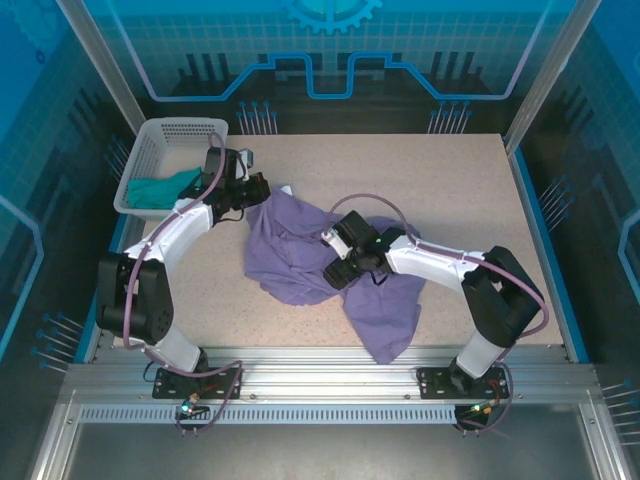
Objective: Fold the inside-out t-shirt
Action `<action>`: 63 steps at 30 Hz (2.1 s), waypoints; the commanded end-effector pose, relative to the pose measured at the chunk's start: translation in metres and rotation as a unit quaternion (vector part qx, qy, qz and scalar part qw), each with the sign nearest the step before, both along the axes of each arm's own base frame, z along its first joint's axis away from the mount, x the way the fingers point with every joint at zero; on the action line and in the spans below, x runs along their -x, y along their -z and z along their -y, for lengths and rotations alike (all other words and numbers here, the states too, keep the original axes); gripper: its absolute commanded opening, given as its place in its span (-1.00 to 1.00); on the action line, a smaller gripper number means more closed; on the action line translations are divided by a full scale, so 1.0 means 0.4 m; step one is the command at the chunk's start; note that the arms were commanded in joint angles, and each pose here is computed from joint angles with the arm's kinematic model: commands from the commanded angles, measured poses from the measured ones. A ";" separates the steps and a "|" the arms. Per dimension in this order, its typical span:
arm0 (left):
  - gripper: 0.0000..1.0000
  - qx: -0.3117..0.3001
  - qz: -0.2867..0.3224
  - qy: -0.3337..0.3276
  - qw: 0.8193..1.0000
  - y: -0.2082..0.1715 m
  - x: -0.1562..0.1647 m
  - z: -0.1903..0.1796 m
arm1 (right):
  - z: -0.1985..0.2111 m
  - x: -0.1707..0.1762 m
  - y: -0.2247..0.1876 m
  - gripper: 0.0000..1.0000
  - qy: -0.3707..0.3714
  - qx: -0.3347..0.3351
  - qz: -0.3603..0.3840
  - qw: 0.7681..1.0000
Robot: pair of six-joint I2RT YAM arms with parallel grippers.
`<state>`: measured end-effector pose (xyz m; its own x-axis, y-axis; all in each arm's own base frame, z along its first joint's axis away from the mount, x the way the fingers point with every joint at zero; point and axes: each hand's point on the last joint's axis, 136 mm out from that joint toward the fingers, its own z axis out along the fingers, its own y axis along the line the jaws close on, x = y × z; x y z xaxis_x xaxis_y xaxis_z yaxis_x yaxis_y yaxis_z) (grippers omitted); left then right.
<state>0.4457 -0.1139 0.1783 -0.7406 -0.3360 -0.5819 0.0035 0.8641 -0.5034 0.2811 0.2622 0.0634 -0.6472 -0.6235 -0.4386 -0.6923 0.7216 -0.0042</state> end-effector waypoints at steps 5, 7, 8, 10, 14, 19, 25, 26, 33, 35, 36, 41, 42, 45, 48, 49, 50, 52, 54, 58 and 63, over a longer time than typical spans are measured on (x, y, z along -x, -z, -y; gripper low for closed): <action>-1.00 0.001 0.021 0.004 1.000 -0.040 0.008 0.002 | 0.014 0.004 0.013 -0.56 0.025 0.011 -0.007 1.000; -1.00 0.002 0.025 0.003 1.000 -0.050 0.009 0.001 | 0.029 -0.015 -0.013 -0.95 0.037 0.003 0.003 0.999; -1.00 0.003 0.028 0.002 1.000 -0.056 0.010 0.000 | 0.039 -0.027 -0.032 -1.00 0.044 0.000 0.012 0.999; -1.00 0.007 0.033 0.000 0.999 -0.074 0.018 0.000 | 0.077 -0.058 -0.095 -1.00 0.063 -0.007 0.040 0.997; -1.00 0.039 0.067 0.001 0.997 -0.165 0.055 0.008 | 0.166 -0.131 -0.293 -1.00 0.111 -0.070 0.118 0.984; -1.00 0.116 0.152 0.015 0.981 -0.383 0.144 0.029 | 0.287 -0.194 -0.619 -1.00 0.160 -0.177 0.228 0.944; -1.00 0.200 0.257 0.055 0.944 -0.637 0.309 0.046 | 0.440 -0.190 -0.983 -1.00 0.212 -0.218 0.371 0.877; -1.00 0.206 0.271 0.059 0.938 -0.666 0.332 0.045 | 0.450 -0.183 -1.028 -1.00 0.214 -0.225 0.388 0.868; -1.00 0.250 0.317 0.116 0.908 -0.780 0.448 0.082 | 0.451 -0.257 -1.181 -1.00 0.212 -0.253 0.432 0.839; -1.00 0.258 0.303 0.112 0.910 -0.756 0.425 0.090 | 0.429 -0.347 -1.132 -1.00 0.215 -0.257 0.404 0.851; -1.00 0.261 0.291 0.105 0.914 -0.731 0.400 0.094 | 0.413 -0.402 -1.088 -1.00 0.218 -0.257 0.382 0.861; -1.00 0.271 0.194 0.068 0.940 -0.550 0.240 0.134 | 0.375 -0.649 -0.763 -0.32 0.264 -0.199 0.228 0.916; -1.00 0.272 0.176 0.068 0.944 -0.518 0.213 0.147 | 0.371 -0.660 -0.713 -0.17 0.266 -0.179 0.207 0.924; -1.00 0.263 0.144 0.072 0.951 -0.453 0.167 0.175 | 0.325 -0.618 -0.625 0.15 0.246 -0.142 0.201 0.938; -1.00 0.245 0.133 0.061 0.959 -0.406 0.146 0.176 | 0.260 -0.499 -0.562 0.30 0.213 -0.146 0.195 0.946; -1.00 0.237 0.131 0.057 0.961 -0.394 0.144 0.173 | 0.234 -0.447 -0.530 0.33 0.200 -0.145 0.185 0.951; -1.00 0.230 0.131 0.053 0.963 -0.385 0.141 0.169 | 0.209 -0.401 -0.497 0.34 0.190 -0.143 0.175 0.955; -1.00 0.210 0.130 0.044 0.968 -0.368 0.138 0.158 | 0.128 -0.284 -0.419 0.35 0.145 -0.152 0.155 0.965; -1.00 0.192 0.129 0.038 0.972 -0.355 0.138 0.148 | 0.035 -0.173 -0.341 0.34 0.093 -0.176 0.123 0.972; -1.00 0.171 0.132 0.026 0.976 -0.346 0.138 0.132 | -0.130 0.005 -0.193 0.32 0.014 -0.207 0.061 0.976; -1.00 0.161 0.135 0.022 0.977 -0.345 0.135 0.125 | -0.265 0.119 -0.073 0.20 -0.052 -0.192 0.034 0.979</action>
<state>0.3956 -0.1687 0.2989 -0.6364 -0.5165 -0.5729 0.1723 0.6288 -0.7582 0.2411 0.3396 0.0989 -0.5744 -0.4920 -0.6542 -0.7507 0.6353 0.1814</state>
